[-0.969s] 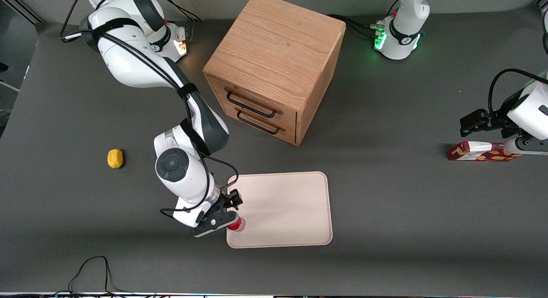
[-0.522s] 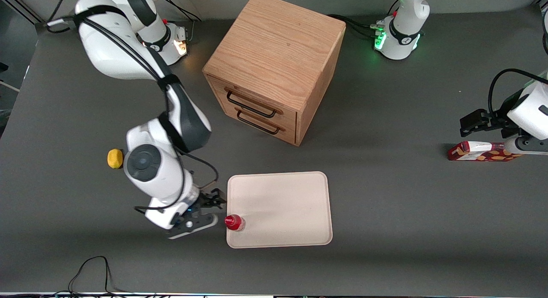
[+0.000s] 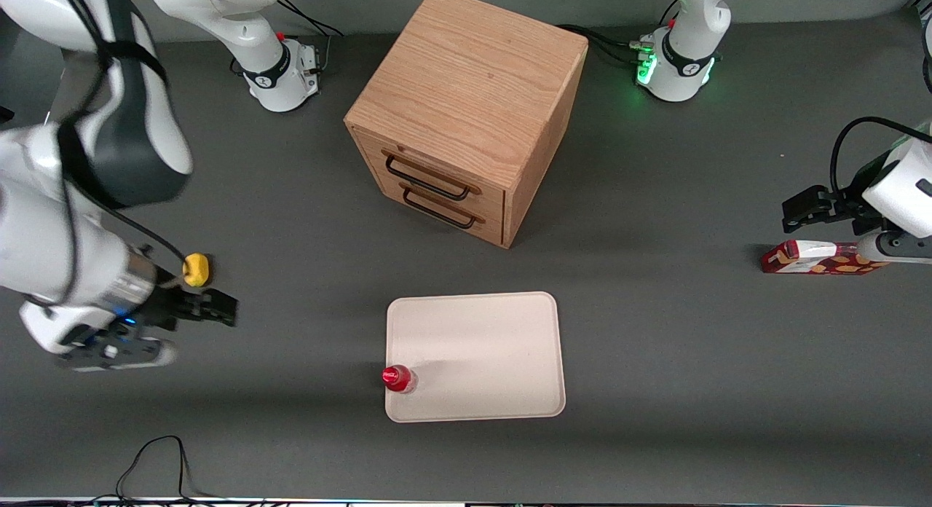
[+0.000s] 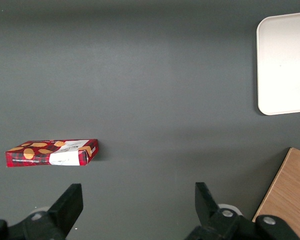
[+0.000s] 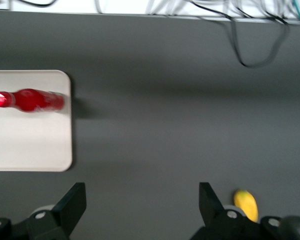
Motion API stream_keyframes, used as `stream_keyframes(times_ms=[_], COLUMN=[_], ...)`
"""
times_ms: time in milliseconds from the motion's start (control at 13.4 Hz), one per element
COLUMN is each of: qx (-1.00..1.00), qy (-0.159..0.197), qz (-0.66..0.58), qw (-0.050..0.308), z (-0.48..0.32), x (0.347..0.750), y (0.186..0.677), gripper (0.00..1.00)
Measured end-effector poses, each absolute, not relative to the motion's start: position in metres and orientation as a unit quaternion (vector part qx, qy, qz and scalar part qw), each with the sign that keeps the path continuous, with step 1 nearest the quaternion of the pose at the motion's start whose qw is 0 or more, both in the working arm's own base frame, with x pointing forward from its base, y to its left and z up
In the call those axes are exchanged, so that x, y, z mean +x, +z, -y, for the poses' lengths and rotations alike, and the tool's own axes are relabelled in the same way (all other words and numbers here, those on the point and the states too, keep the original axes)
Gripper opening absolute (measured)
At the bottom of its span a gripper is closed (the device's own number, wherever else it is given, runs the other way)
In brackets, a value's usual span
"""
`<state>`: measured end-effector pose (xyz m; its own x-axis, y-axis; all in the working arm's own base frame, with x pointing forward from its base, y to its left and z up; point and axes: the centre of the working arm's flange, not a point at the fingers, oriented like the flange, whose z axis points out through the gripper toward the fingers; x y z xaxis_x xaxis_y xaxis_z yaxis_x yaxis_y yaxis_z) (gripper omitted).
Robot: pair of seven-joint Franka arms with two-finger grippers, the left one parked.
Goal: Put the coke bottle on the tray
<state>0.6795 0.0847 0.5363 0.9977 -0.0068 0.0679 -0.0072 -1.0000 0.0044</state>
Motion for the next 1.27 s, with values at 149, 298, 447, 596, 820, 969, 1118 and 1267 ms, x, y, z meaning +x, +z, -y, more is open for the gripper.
stream_keyframes(times_ms=[149,298,447,596,820,969,1118,1267], qx=[1.0,0.999,0.999,0.999,0.999,0.999,0.999,0.999], qy=[-0.014,-0.035,-0.038,-0.026,0.017,0.017,0.012,-0.011], qz=[0.024,0.031,0.023,0.023,0.035,0.033,0.027,0.024], qw=[0.009,0.013,0.011,-0.019,-0.034,-0.035,-0.036,-0.037], z=[-0.057,-0.046,-0.037,-0.025,-0.009,-0.01,-0.016,-0.007], x=[0.651,0.637,0.634,0.626,0.576,0.547,0.54,0.537], y=[0.543,0.544,0.543,0.543,0.545,0.549,0.555,0.563], gripper=[1.0,1.0,1.0,1.0,1.0,1.0,1.0,1.0])
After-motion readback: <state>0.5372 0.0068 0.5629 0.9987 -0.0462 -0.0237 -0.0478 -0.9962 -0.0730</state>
